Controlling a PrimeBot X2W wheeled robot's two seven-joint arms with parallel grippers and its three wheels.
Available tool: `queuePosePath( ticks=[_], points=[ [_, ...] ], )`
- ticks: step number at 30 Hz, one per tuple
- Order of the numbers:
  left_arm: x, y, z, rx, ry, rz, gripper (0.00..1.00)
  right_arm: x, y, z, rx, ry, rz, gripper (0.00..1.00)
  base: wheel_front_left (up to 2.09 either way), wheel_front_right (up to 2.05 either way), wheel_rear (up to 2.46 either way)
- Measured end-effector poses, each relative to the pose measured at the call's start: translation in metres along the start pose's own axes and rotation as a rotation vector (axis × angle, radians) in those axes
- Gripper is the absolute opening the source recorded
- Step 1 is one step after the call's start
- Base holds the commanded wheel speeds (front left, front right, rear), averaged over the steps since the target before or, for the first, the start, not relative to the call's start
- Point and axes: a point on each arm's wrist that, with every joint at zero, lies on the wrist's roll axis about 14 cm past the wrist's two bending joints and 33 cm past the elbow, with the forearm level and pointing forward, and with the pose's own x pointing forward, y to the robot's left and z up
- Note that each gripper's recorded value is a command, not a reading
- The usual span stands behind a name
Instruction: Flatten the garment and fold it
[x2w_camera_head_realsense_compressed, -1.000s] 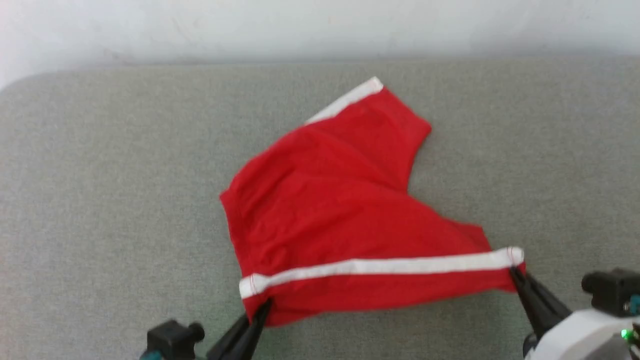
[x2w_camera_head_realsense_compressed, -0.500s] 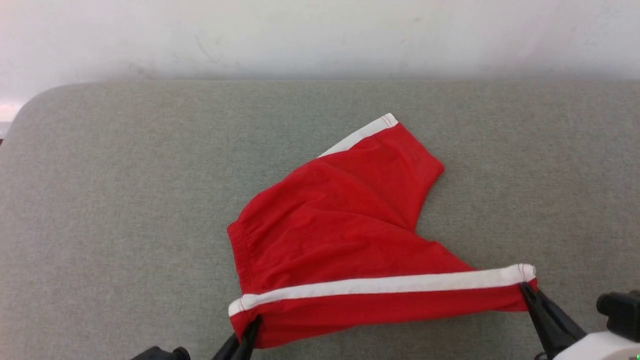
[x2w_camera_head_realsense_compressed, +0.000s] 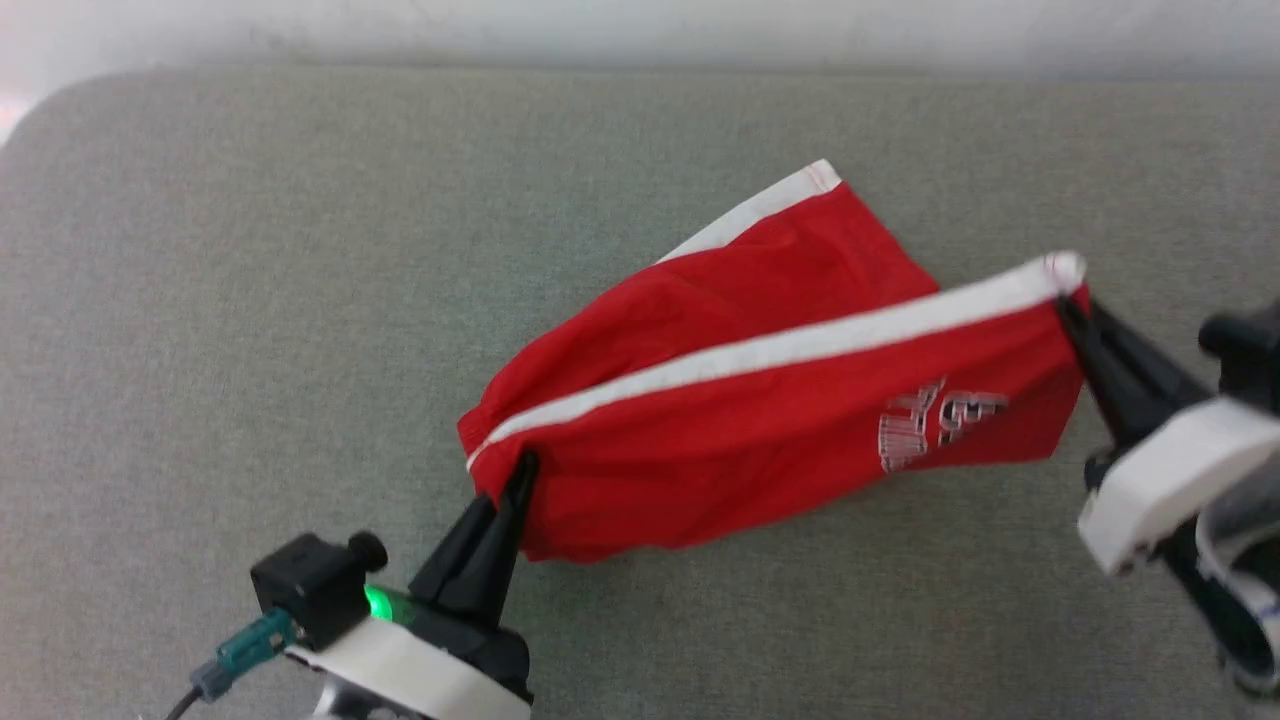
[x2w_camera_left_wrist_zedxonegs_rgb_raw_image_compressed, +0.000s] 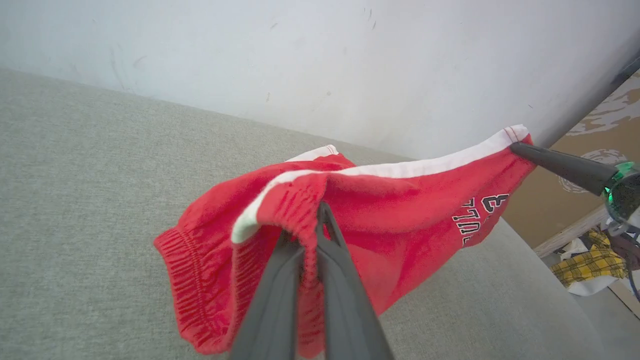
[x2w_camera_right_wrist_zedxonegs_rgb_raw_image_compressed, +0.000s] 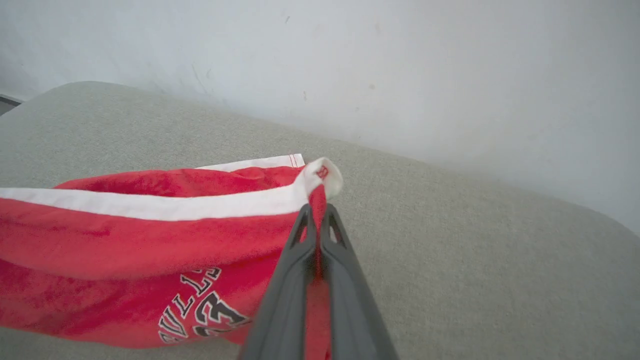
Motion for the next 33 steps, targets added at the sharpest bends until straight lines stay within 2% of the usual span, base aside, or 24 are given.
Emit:
queuePosePath(
  ticks=[9, 16, 24, 33],
  points=[
    [0.027, 0.026, 0.005, 0.008, -0.020, 0.075, 0.00, 0.080, -0.002, 0.030, -0.234, 0.024, 0.081, 0.00, 0.00, 0.00, 0.00],
    [0.044, 0.041, 0.011, 0.034, -0.025, 0.112, 0.00, 0.137, 0.007, 0.031, -0.335, 0.092, 0.134, 0.00, 0.00, 0.00, 0.00],
    [0.059, 0.061, -0.007, 0.032, 0.038, 0.167, 0.00, 0.187, 0.013, -0.011, -0.343, 0.244, 0.164, 0.00, 0.00, 0.00, 0.00],
    [0.061, 0.087, -0.037, 0.018, 0.157, 0.250, 0.00, 0.211, 0.027, -0.066, -0.348, 0.379, 0.217, 0.00, 0.00, 0.00, 0.00]
  ],
)
